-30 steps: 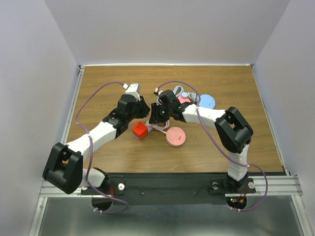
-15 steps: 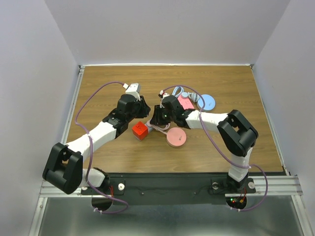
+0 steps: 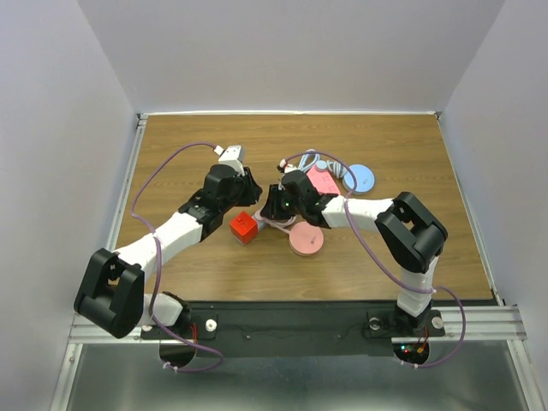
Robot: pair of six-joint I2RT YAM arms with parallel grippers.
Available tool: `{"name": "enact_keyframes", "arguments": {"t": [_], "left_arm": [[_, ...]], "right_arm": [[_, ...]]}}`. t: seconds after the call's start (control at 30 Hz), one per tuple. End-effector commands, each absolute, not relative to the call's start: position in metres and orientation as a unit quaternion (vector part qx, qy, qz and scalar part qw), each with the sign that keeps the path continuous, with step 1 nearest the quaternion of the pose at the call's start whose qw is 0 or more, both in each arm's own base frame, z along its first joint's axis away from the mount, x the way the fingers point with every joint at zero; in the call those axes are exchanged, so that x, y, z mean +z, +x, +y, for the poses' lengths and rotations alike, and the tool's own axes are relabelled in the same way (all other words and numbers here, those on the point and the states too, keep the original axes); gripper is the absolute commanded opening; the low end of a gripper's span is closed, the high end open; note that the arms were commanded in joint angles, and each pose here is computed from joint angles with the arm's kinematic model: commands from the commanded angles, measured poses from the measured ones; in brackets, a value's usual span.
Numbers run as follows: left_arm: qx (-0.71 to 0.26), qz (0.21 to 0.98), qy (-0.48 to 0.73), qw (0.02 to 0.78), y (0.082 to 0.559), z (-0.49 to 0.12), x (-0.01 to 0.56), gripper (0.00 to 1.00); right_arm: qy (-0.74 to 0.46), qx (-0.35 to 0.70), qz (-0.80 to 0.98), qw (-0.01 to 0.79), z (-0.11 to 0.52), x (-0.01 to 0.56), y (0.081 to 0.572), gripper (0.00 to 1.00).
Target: Insert the plug
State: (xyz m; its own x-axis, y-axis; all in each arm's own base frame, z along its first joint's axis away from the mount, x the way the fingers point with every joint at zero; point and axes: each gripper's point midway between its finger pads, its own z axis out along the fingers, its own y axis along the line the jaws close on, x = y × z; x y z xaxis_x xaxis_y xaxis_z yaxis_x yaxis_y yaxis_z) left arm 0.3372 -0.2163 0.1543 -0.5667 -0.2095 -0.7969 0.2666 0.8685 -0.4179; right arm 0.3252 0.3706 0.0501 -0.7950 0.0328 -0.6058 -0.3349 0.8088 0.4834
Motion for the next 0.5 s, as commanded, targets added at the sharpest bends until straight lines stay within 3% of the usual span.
{"name": "enact_keyframes", "arguments": {"t": [0.0, 0.1, 0.17, 0.23, 0.33, 0.47], "left_arm": [[-0.267, 0.83, 0.016, 0.489, 0.341, -0.217, 0.17, 0.34], [-0.265, 0.827, 0.011, 0.495, 0.342, -0.215, 0.175, 0.34], [-0.262, 0.824, 0.006, 0.502, 0.344, -0.212, 0.18, 0.35], [-0.261, 0.822, -0.001, 0.506, 0.344, -0.209, 0.186, 0.38], [-0.248, 0.819, -0.016, 0.517, 0.348, -0.201, 0.195, 0.43], [-0.242, 0.819, -0.023, 0.52, 0.35, -0.197, 0.204, 0.46]], "right_arm": [[-0.113, 0.093, 0.981, 0.13, 0.273, -0.072, 0.229, 0.14], [-0.115, 0.112, 0.976, 0.148, 0.284, -0.056, 0.238, 0.16], [-0.117, 0.122, 0.971, 0.167, 0.291, -0.043, 0.248, 0.26], [-0.122, 0.144, 0.962, 0.197, 0.308, -0.018, 0.264, 0.48], [-0.139, 0.166, 0.946, 0.239, 0.329, 0.014, 0.289, 0.67], [-0.148, 0.19, 0.927, 0.288, 0.349, 0.056, 0.318, 0.73]]}}
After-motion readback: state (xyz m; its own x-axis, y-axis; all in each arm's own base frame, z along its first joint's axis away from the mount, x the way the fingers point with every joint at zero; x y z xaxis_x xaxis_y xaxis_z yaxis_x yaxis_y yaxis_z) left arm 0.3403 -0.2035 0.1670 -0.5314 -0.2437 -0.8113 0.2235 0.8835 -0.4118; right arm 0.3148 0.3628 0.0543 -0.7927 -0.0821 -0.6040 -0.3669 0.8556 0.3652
